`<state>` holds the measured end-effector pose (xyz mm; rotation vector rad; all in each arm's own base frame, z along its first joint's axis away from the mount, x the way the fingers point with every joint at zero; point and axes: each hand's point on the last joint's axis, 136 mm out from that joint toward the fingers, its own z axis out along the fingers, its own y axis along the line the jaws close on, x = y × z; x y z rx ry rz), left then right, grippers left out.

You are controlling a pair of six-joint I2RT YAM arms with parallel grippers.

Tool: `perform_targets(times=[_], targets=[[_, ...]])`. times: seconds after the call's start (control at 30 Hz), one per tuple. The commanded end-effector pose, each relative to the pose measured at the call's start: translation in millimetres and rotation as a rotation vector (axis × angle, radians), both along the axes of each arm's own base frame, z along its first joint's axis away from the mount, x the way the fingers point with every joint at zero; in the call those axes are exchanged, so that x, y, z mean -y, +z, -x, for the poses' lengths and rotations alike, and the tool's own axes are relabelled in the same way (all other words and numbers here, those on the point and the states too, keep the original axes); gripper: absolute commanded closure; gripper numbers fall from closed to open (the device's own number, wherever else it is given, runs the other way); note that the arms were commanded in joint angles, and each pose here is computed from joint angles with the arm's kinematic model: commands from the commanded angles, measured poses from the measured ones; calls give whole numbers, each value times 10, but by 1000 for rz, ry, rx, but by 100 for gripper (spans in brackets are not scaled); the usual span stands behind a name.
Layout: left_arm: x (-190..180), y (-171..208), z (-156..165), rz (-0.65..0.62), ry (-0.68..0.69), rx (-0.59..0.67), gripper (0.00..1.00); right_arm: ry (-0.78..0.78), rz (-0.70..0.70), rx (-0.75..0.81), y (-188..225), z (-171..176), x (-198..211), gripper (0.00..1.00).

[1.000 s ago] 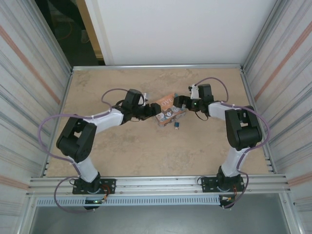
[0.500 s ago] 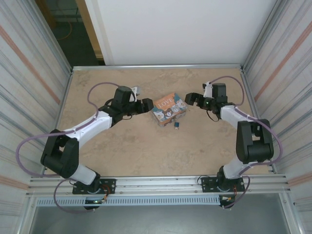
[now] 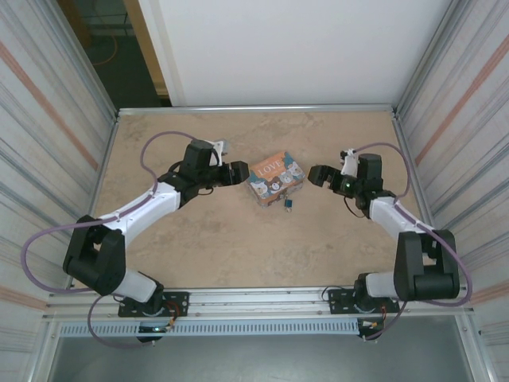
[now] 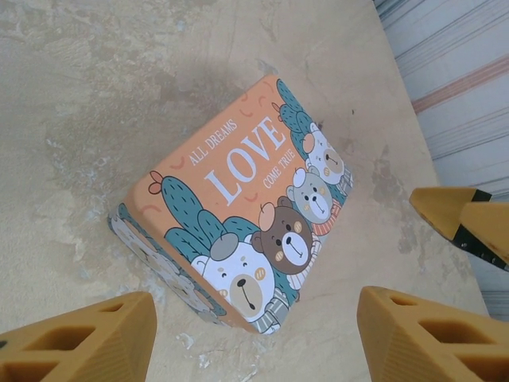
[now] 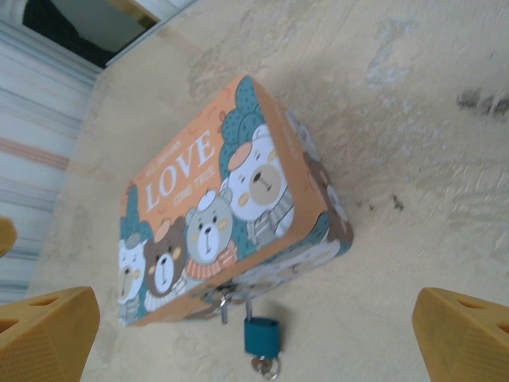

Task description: Unlock the padlock with the key

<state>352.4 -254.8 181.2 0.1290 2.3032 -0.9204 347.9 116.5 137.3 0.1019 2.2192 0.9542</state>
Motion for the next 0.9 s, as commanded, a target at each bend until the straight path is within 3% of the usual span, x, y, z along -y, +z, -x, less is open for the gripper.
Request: perform_targets(times=[0.0, 0.27, 0.87], targets=[[56, 153, -35, 36, -31, 35, 33, 24, -57, -3, 49, 162, -49, 2], [197, 1, -65, 70, -65, -53, 36, 14, -112, -29, -94, 379, -68, 5], [508, -263, -154, 124, -144, -176, 40, 147, -117, -30, -415, 315, -494, 31]])
